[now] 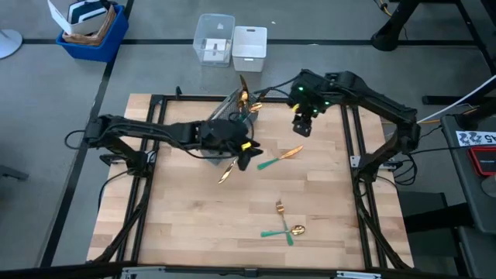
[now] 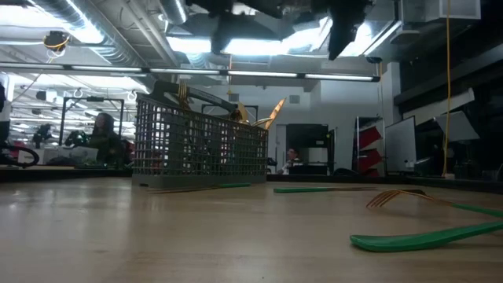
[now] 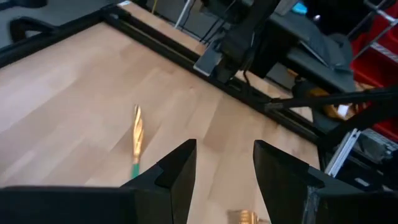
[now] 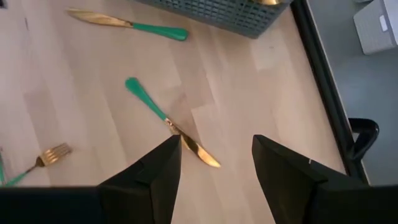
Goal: Sort silverware
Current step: Put the green-gold spoon into the silverware basket
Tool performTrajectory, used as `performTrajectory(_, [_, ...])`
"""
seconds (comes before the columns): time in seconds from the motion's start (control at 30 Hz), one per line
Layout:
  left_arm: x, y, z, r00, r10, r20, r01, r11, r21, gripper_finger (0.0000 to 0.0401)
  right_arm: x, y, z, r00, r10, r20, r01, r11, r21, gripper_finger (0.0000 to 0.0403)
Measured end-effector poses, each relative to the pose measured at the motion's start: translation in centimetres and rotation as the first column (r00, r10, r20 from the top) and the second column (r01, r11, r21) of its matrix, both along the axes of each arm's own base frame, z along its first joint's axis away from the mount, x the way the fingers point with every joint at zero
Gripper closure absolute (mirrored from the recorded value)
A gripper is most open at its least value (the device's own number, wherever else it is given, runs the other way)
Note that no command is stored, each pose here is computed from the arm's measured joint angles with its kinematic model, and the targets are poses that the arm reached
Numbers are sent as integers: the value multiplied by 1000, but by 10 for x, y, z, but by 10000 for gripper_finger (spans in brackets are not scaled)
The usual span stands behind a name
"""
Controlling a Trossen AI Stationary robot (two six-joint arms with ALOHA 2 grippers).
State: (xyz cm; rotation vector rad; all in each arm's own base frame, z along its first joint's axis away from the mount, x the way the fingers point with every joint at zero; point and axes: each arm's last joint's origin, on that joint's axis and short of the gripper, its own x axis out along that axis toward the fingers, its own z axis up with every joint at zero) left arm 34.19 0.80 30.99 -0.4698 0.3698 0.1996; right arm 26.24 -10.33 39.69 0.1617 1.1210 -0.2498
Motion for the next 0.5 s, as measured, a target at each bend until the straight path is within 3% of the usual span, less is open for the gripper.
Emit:
performTrajectory(0.3, [29,2,-21,1000,-3,4,3,1000,-1,251,-35,14,-8,1000,22,6,-22,1000,-13,201])
performTrajectory(0.5, [44,-5,-33,998,-49,-42,52,997,60,251,-40,17,-46,999,39,-28,-38,999,38,201])
